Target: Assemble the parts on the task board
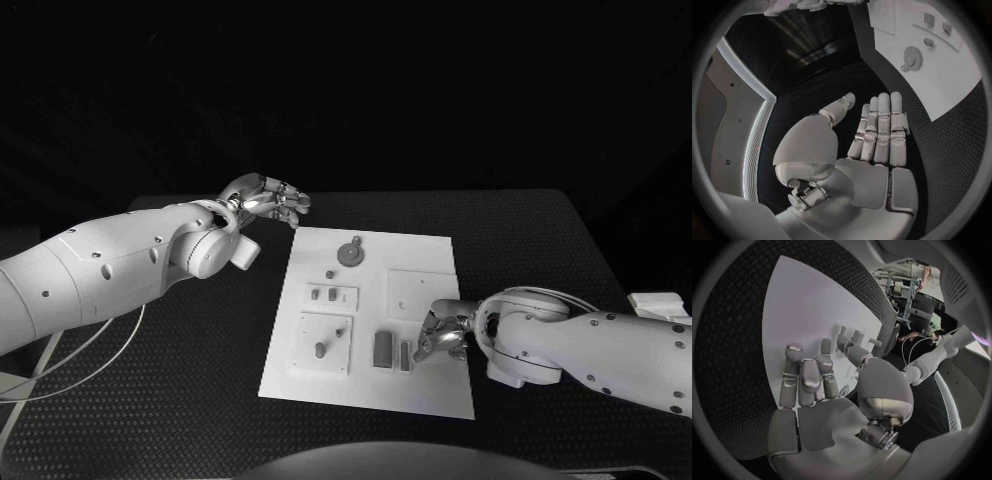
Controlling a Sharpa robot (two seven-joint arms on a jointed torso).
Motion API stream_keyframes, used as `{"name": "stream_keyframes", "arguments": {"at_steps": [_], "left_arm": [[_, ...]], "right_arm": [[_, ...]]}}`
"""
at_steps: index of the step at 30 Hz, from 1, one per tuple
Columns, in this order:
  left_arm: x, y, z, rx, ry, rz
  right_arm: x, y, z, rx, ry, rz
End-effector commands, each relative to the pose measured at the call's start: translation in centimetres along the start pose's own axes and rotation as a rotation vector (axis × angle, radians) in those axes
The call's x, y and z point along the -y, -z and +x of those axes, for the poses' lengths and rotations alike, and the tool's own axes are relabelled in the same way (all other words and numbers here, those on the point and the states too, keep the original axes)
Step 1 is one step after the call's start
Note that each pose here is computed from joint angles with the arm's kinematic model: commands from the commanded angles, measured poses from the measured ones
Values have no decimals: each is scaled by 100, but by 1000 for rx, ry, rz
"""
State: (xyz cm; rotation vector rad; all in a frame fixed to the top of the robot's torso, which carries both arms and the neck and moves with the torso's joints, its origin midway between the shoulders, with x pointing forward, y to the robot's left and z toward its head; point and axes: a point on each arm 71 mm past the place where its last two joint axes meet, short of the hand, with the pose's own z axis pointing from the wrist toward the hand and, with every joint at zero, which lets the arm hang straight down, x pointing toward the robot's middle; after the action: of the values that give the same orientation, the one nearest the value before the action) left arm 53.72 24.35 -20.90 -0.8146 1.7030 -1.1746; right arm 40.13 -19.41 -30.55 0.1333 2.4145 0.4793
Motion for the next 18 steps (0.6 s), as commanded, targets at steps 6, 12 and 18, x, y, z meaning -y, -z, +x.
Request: {"name": "stream_keyframes", "arguments": {"at_steps": [6,12,18], "left_arm": [[14,-31,9,1,39,12],[-10,-88,-12,17,64,7],[-60,-146,-53,40,92,-4]], "right_arm": [[-73,78,-538,113,-127,-214],[-33,57,-1108,264,-290,-343],[169,-56,-1584,409,-450,-388]]}}
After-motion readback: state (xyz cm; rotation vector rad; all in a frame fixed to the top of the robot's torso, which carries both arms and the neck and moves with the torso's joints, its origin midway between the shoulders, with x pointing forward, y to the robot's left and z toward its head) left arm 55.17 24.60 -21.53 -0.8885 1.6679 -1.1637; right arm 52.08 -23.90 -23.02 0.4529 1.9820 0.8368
